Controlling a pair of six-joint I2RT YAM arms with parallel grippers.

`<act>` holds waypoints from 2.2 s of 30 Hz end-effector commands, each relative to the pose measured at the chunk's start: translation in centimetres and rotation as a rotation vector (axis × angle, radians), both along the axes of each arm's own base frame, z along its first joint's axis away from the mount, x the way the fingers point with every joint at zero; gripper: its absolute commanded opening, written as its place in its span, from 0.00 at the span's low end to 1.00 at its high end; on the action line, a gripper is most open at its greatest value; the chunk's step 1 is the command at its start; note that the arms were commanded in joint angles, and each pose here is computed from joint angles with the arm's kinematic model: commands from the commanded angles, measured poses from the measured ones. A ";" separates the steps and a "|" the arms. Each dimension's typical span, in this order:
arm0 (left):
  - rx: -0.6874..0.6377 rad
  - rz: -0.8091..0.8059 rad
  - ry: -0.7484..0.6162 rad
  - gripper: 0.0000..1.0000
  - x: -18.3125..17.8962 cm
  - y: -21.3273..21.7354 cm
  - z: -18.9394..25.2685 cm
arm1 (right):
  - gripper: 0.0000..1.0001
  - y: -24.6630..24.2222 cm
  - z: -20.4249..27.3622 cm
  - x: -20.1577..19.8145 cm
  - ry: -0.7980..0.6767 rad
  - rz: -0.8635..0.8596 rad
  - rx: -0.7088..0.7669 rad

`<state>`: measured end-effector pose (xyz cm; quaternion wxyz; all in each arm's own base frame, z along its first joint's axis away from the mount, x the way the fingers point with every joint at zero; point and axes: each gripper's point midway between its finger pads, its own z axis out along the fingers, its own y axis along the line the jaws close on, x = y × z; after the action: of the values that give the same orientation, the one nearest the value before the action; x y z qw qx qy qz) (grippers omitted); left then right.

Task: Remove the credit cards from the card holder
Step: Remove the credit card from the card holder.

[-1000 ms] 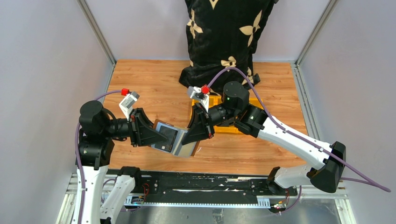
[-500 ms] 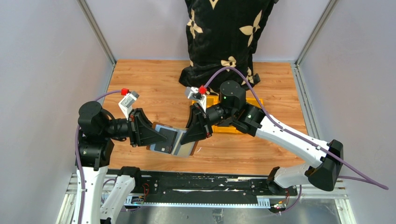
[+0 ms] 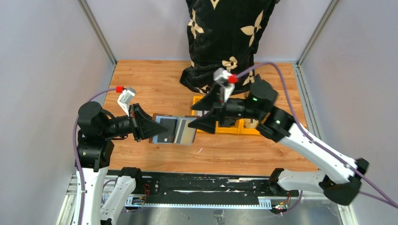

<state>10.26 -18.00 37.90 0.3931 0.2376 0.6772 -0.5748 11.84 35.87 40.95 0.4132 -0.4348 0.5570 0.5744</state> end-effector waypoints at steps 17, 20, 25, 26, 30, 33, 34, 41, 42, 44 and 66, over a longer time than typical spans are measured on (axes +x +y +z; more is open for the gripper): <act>-0.011 0.236 -0.074 0.00 3.5 1.0 1.8 | 0.77 3.2 -0.6 -1.6 0.366 0.053 0.183; -0.030 0.212 -0.065 0.00 3.1 0.8 2.0 | 0.77 3.9 -2.2 -0.9 0.379 0.035 0.153; -0.043 0.174 -0.043 0.00 2.6 0.5 1.9 | 0.73 4.7 -2.0 -1.0 0.401 0.080 0.184; -0.048 0.162 -0.032 0.00 2.5 0.4 1.9 | 0.71 4.8 -1.7 -1.1 0.402 0.091 0.194; -0.064 0.119 -0.003 0.00 1.9 0.2 1.8 | 0.65 5.0 -0.9 -1.4 0.409 0.129 0.216; -0.070 0.089 0.008 0.04 1.4 0.0 1.9 | 0.58 5.2 -0.5 -1.4 0.423 0.141 0.233; -0.073 0.078 0.014 0.05 1.2 0.0 1.8 | 0.56 5.3 -0.5 -1.3 0.432 0.144 0.237; -0.080 0.016 0.028 0.14 0.2 -0.2 1.6 | 0.22 5.8 0.0 -0.8 0.481 0.143 0.279; -0.079 0.010 0.030 0.15 0.1 -0.2 1.5 | 0.18 5.8 0.2 -0.9 0.482 0.149 0.286; -0.077 -0.011 0.034 0.18 -0.3 -0.3 1.5 | 0.11 5.5 0.5 -1.2 0.475 0.168 0.298; -0.160 -0.026 0.028 0.04 -0.6 -0.4 4.8 | 0.12 3.1 -1.6 -4.7 0.445 0.285 0.245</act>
<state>10.51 -18.37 41.06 0.3792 0.1880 0.6504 -0.6308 8.69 39.75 40.12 0.2579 -0.2939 0.5012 0.7720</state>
